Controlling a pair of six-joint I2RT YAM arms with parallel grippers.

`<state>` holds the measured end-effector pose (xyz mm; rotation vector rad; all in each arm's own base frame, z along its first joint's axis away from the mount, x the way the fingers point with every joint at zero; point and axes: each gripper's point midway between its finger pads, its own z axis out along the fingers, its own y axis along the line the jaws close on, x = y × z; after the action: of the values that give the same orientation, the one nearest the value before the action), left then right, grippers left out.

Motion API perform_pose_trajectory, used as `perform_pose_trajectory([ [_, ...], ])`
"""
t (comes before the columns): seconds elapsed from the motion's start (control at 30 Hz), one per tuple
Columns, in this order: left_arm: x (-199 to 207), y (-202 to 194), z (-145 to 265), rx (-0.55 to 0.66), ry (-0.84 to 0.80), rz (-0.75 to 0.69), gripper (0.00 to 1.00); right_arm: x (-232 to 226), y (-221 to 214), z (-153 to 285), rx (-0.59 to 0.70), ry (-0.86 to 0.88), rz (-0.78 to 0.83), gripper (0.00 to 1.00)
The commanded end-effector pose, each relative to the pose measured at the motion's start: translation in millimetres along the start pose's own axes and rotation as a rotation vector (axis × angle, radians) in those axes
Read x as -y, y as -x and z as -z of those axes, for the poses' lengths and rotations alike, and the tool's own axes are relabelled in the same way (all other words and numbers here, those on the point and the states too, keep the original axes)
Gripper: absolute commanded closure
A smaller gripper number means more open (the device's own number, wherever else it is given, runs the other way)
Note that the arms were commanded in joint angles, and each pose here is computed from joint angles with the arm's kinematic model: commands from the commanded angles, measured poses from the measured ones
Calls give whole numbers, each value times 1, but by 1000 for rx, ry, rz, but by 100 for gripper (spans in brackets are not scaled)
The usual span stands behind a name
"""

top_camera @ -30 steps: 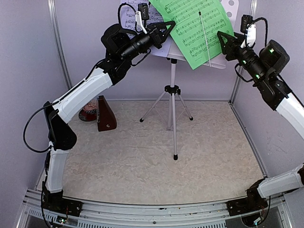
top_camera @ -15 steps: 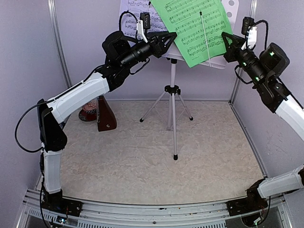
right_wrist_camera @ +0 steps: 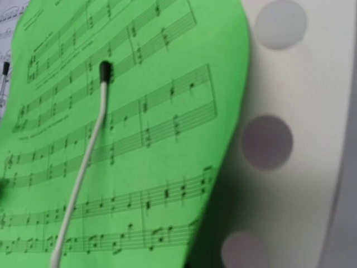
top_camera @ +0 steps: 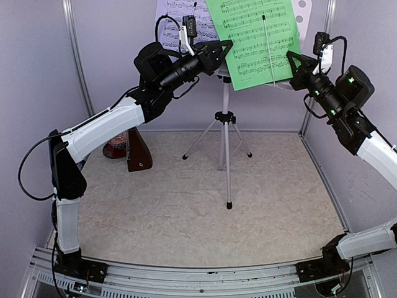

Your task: Set up the instrument practice props

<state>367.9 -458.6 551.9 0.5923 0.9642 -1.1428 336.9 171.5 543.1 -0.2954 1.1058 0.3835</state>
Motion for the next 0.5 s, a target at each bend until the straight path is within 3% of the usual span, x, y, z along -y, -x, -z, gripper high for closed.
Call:
perform_pose_trajectory([
  [0.0,3,13,-3,57,-8,9,93,1,7,13,42,5,-24,100],
  [0.1,3,17,-9,71,-11,16,100,0,1,17,39,8,-36,100],
  [0.43,-3,22,-20,93,-3,-20,100,-10,-22,16,-13,59,-84,100],
  [0.47,-4,22,-20,88,-2,-20,100,-9,-20,16,-12,57,-80,96],
])
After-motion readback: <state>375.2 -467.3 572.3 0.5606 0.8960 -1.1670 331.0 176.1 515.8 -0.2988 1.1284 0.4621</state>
